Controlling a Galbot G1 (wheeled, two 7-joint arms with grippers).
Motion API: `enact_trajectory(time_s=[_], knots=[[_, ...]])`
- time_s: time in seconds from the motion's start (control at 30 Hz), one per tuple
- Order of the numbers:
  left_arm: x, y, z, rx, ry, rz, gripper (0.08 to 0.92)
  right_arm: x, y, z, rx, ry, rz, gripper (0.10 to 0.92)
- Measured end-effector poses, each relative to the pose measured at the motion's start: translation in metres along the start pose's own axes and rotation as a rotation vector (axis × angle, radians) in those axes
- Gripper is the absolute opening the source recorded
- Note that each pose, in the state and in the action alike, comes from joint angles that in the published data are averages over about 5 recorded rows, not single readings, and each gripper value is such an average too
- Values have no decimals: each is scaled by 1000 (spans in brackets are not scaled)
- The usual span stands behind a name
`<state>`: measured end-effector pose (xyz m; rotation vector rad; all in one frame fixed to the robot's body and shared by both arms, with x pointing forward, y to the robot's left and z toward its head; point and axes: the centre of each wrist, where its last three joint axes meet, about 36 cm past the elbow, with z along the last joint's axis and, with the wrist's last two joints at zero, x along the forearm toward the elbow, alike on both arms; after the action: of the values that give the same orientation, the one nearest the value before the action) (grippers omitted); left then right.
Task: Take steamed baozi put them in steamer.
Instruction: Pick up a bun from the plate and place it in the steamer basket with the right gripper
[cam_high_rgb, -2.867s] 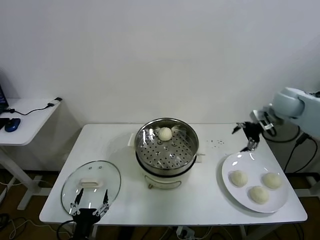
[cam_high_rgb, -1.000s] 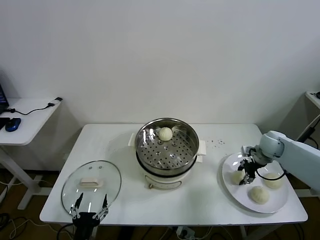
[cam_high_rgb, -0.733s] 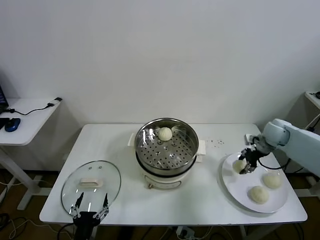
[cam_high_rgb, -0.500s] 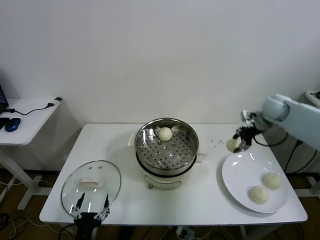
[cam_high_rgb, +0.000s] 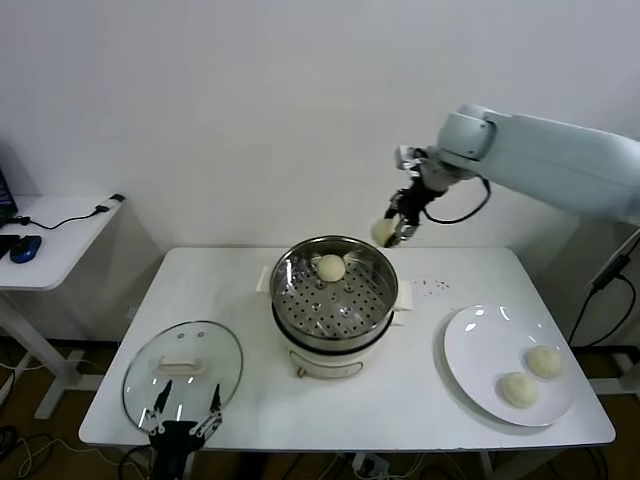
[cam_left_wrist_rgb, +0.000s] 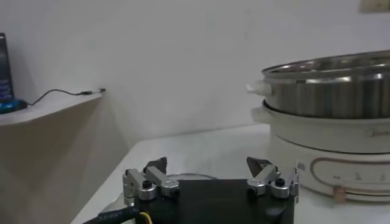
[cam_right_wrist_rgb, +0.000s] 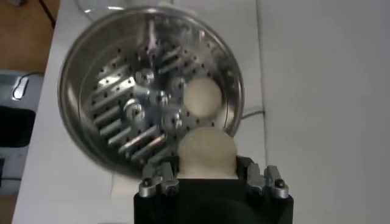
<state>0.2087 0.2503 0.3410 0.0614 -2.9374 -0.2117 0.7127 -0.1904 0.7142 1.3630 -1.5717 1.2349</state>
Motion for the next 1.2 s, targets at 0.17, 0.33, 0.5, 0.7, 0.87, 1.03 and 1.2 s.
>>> enact_trajectory(time_s=[0.17, 0.33, 0.5, 0.7, 0.87, 1.03, 1.2], knots=[[0, 3, 0, -2, 0, -7, 823, -33, 1, -47, 35, 2, -29, 615], [0, 4, 1, 2, 4, -12, 823, -71, 9, -80, 65, 12, -65, 613], [-3, 2, 3, 9, 8, -15, 823, -104, 19, -98, 82, 18, -100, 616], [-4, -3, 4, 17, 13, -13, 823, -136, 30, -110, 92, 19, -130, 619], [-4, -4, 6, 16, 18, -12, 823, -156, 37, -118, 98, 20, -149, 620], [-5, -4, 5, 15, 17, -12, 823, -170, 41, -122, 105, 27, -163, 669], [-7, -6, 5, 13, 14, -8, 823, -174, 42, -123, 105, 26, -168, 793]])
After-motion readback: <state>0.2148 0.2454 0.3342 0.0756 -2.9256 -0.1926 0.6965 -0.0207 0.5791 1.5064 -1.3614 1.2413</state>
